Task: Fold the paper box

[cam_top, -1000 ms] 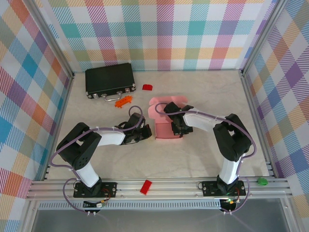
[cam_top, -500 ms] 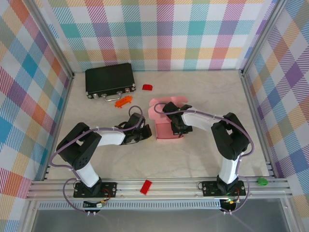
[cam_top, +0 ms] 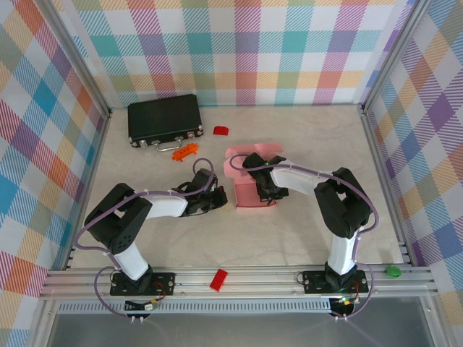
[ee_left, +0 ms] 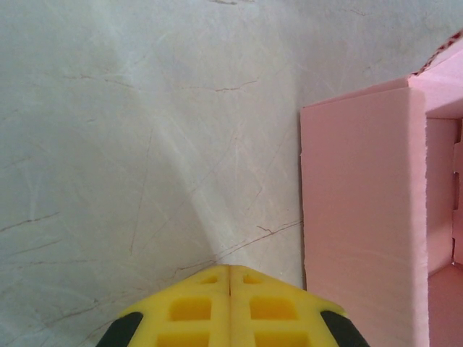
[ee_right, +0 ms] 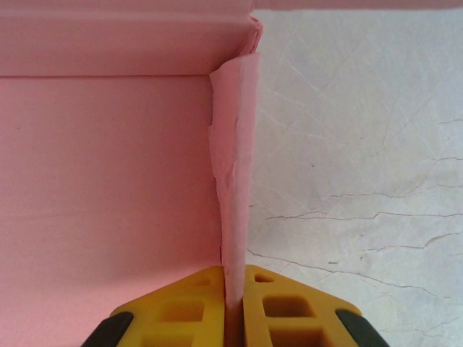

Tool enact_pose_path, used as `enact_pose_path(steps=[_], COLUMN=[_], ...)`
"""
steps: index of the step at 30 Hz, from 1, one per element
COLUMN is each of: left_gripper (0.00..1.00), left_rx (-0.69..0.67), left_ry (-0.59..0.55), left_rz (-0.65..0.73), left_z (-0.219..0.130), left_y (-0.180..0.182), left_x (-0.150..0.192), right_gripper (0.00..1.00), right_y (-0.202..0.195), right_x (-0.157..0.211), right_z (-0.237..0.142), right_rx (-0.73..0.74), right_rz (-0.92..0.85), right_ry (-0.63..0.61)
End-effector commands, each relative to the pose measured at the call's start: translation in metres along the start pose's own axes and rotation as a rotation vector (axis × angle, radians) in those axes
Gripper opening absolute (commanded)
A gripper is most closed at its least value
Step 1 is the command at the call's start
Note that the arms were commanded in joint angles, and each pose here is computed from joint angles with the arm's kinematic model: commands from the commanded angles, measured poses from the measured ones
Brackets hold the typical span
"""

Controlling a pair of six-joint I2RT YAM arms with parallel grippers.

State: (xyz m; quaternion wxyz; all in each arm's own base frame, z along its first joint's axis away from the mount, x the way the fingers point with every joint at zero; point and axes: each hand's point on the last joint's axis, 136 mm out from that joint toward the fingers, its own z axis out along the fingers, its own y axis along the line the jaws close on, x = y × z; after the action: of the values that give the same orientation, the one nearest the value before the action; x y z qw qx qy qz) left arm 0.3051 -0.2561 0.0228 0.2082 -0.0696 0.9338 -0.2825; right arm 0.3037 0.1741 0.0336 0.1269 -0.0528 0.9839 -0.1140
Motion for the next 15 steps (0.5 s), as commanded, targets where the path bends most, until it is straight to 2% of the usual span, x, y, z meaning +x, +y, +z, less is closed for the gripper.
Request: enact_pose_path(steps=[1, 15], left_gripper=[0.00, 0.00], left_rx=[-0.017, -0.012], left_ry=[0.021, 0.018], left_rz=[0.006, 0.008], left_z=[0.000, -0.001], left_y=[0.002, -0.001], left_x=[0.005, 0.003], right_gripper=[0.12, 0.19], right_y=[-0.012, -0.004], right_x=[0.028, 0.005], right_z=[0.020, -0.010], right_rx=[0.079, -0.012], right_rz=[-0.047, 0.029], right_ry=[0.110, 0.014])
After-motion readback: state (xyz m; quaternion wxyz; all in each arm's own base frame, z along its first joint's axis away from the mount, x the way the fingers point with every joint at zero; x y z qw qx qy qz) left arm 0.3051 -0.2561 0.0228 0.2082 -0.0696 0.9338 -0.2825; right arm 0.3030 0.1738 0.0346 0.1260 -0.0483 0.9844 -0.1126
